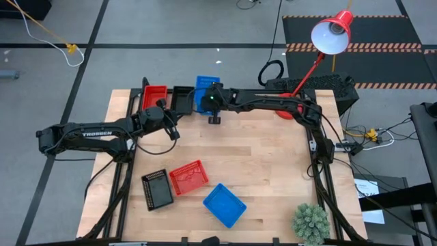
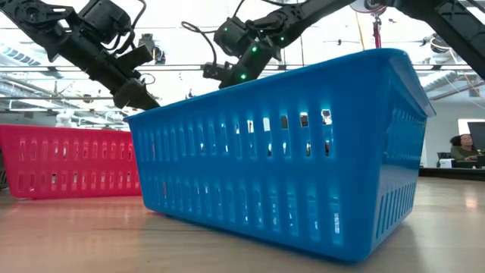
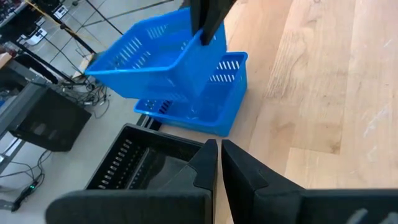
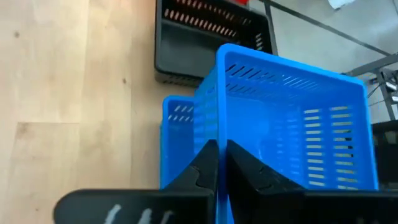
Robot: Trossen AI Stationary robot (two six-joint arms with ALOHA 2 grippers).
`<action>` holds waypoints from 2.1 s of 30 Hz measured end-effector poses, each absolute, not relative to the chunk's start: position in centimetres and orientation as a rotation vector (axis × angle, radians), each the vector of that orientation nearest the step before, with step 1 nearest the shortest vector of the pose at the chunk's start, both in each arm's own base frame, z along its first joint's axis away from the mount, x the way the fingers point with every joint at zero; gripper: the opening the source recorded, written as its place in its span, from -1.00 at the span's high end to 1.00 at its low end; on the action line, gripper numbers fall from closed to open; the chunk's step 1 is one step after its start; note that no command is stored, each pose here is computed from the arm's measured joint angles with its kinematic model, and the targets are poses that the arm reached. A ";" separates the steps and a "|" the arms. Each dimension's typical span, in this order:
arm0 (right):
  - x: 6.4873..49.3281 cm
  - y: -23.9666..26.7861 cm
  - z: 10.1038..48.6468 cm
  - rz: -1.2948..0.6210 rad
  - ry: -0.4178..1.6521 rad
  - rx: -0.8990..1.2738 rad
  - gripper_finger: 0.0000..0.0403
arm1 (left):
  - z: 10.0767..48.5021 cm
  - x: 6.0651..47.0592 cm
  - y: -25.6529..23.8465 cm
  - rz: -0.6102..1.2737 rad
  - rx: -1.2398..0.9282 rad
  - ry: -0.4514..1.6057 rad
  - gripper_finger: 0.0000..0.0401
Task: Stack baskets by color
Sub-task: Stack the middle blue bin on top of the top blue bin, then stack the bottom red bin on top of the stacked red bins
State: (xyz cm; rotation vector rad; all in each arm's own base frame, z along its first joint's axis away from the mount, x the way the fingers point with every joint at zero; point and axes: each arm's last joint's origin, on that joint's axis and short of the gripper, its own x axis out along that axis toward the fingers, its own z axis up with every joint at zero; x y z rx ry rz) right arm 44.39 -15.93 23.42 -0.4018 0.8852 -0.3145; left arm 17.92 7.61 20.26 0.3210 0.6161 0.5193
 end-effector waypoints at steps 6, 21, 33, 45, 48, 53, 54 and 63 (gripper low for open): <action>44.6 -16.2 22.6 -0.317 0.896 -0.388 0.96 | 20.2 17.9 7.6 0.518 0.326 0.618 0.87; 44.6 -16.3 21.2 -0.316 0.920 -0.366 0.96 | 20.3 17.9 7.6 0.517 0.328 0.618 0.87; 44.6 -16.4 21.1 -0.315 0.924 -0.365 0.96 | 20.3 17.9 7.6 0.517 0.328 0.618 0.87; 44.5 -16.4 21.1 -0.299 0.916 -0.351 0.69 | 20.3 17.9 7.6 0.517 0.328 0.618 0.87; 44.5 -16.5 21.1 -0.305 0.916 -0.345 0.57 | 20.3 17.9 7.6 0.517 0.328 0.618 0.87; 44.5 -16.7 21.1 -0.319 0.905 -0.331 0.44 | 20.3 17.9 7.6 0.517 0.328 0.618 0.87; 44.5 -16.7 21.1 -0.319 0.903 -0.331 0.43 | 20.3 17.9 7.6 0.517 0.328 0.618 0.87; 44.6 -15.8 21.7 -0.302 0.896 -0.340 0.41 | 20.3 17.9 7.6 0.517 0.328 0.618 0.87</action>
